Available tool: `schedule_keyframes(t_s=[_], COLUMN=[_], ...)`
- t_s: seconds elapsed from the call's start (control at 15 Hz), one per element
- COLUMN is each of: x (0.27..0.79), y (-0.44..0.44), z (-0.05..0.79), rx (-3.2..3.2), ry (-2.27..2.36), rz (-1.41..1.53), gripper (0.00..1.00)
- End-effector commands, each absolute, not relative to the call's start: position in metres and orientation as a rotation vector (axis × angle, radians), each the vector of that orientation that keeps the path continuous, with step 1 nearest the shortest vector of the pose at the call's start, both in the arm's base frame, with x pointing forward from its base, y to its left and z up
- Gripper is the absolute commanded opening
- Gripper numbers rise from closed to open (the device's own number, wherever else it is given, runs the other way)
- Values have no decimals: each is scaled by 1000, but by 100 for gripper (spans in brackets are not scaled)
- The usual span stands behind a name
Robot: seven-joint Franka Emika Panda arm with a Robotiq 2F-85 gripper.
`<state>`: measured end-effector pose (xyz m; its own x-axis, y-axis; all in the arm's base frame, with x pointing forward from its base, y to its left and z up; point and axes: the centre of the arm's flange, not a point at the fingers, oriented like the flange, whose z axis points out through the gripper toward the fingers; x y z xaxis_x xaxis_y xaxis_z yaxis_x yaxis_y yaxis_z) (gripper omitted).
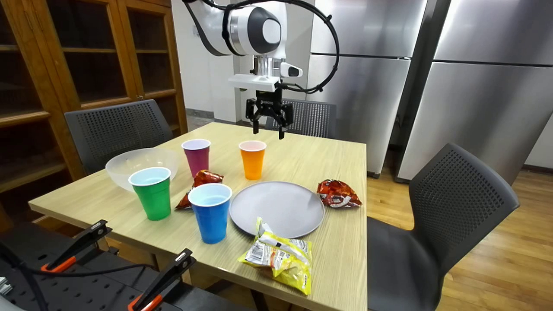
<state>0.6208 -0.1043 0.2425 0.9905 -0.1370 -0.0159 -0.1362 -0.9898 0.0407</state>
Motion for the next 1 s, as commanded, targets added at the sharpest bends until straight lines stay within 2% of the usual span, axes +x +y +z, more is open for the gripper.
schedule_keyframes(t_s=[0.0, 0.93], x=[639, 662], y=[-97, -81], z=[230, 193], rx=[3066, 3050], ry=[-224, -197], rz=[-70, -114], gripper=[100, 100])
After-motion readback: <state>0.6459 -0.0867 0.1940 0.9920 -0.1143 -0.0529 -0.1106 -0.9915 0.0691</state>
